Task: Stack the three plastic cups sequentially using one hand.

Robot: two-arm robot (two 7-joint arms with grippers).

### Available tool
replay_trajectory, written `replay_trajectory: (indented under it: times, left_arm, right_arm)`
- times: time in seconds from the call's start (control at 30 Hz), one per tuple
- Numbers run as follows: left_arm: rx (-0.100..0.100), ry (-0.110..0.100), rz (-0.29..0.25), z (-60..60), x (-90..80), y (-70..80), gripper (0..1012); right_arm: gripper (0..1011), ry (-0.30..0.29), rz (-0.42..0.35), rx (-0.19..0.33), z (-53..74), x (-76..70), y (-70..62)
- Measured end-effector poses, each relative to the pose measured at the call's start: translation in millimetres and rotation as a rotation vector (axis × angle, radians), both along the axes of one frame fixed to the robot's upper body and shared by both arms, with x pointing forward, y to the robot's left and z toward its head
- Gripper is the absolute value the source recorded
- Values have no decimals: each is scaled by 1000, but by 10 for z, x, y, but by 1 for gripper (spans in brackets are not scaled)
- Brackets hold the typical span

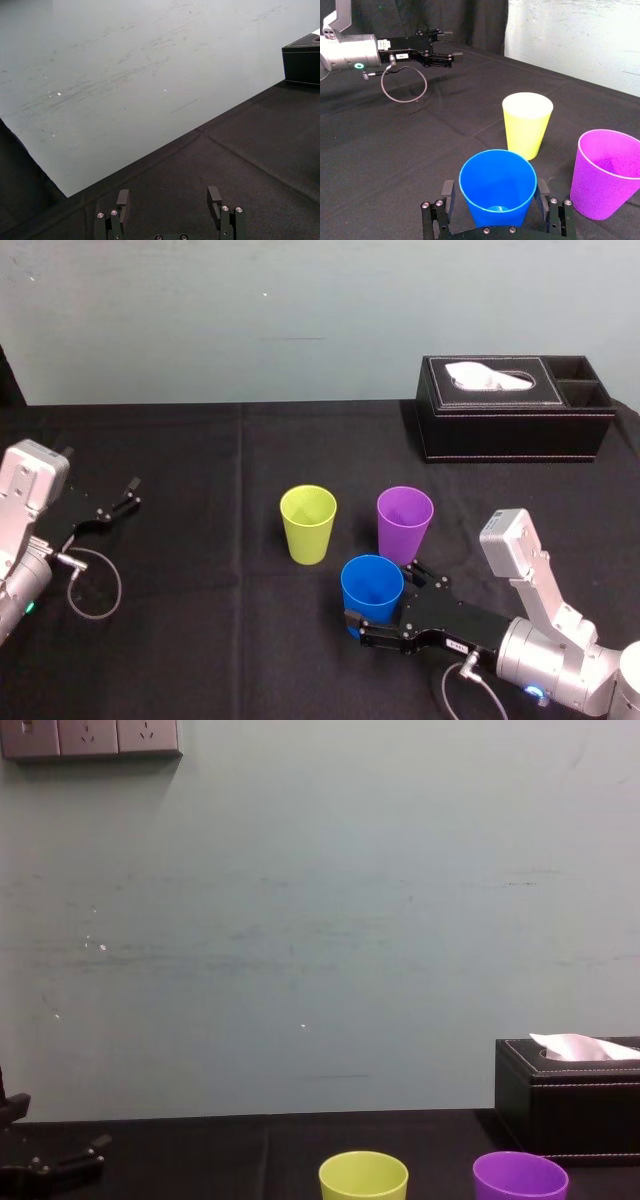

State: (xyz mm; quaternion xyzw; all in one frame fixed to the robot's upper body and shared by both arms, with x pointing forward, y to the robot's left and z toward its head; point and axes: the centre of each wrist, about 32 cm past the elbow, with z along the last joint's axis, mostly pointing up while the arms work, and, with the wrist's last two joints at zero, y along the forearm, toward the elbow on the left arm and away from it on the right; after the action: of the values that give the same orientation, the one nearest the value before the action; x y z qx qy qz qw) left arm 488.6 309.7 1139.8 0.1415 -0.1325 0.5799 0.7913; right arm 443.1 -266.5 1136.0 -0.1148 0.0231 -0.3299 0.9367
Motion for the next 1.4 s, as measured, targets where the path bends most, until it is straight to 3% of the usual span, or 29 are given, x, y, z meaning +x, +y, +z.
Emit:
replay_trajectory:
  times: [0.23, 0.5, 0.67, 1.4]
  left_arm:
    - [0, 0, 0, 0, 0, 0, 1010]
    - [0, 0, 0, 0, 0, 0, 1010]
    - [0, 0, 0, 0, 0, 0, 1010]
    - [0, 0, 0, 0, 0, 0, 1010]
  right_arm:
    - [995, 0, 0, 2, 1, -2, -4]
    - [797, 0, 0, 5, 3, -4, -7]
    - [752, -1, 1, 6, 4, -5, -9]
    - [724, -1, 2, 8, 4, -7, -12]
